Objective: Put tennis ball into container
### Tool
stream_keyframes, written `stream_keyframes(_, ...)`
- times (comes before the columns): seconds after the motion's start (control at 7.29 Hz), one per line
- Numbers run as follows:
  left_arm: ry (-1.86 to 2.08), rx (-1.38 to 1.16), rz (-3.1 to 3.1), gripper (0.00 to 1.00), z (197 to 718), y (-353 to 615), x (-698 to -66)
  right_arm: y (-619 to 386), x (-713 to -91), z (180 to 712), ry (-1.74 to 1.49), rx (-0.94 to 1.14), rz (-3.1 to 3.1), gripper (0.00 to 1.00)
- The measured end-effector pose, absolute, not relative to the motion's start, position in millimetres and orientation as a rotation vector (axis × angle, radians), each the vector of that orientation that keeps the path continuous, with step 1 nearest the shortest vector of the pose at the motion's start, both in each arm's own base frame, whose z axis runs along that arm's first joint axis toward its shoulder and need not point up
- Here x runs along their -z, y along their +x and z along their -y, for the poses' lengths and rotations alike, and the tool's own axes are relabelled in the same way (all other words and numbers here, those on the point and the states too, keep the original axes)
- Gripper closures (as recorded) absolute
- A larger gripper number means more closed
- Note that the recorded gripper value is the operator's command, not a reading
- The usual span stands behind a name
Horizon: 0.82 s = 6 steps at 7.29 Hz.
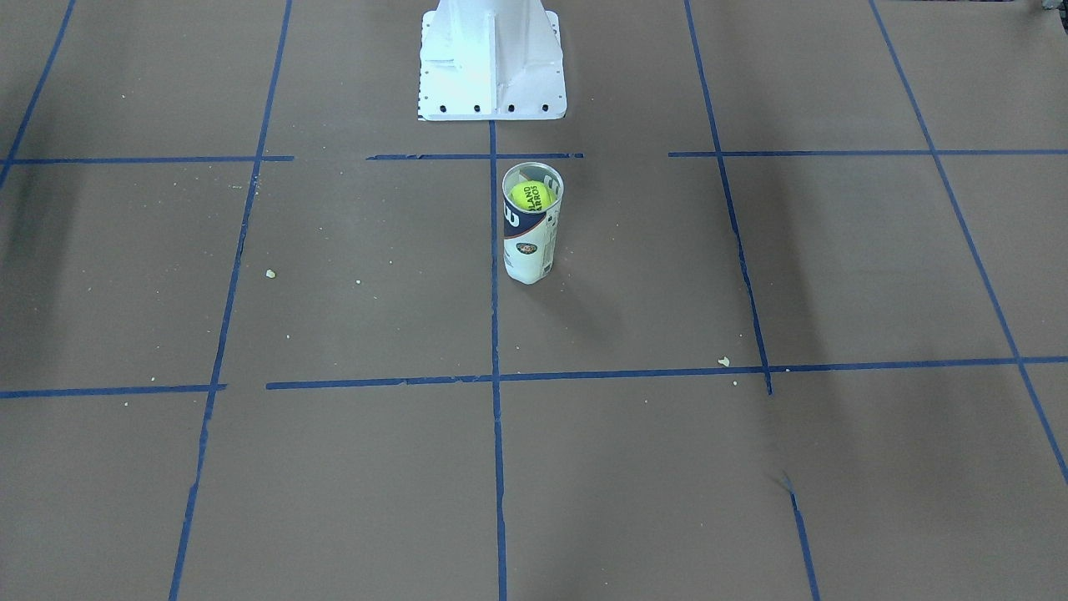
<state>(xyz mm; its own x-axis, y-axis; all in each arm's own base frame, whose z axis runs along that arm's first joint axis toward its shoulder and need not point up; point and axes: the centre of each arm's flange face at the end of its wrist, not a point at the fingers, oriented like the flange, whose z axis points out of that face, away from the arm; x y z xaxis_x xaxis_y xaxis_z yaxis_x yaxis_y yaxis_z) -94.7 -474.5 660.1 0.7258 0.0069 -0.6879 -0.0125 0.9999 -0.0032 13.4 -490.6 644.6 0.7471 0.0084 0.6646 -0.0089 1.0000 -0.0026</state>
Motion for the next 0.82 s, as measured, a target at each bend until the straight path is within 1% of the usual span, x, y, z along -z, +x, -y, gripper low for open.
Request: stream_keyframes(0.82,-0.042,-0.014,-0.762,0.00,472.3,-88.0,-662.6,13.4,-644.9,490.4,0.000,-0.010,0.727,0.00)
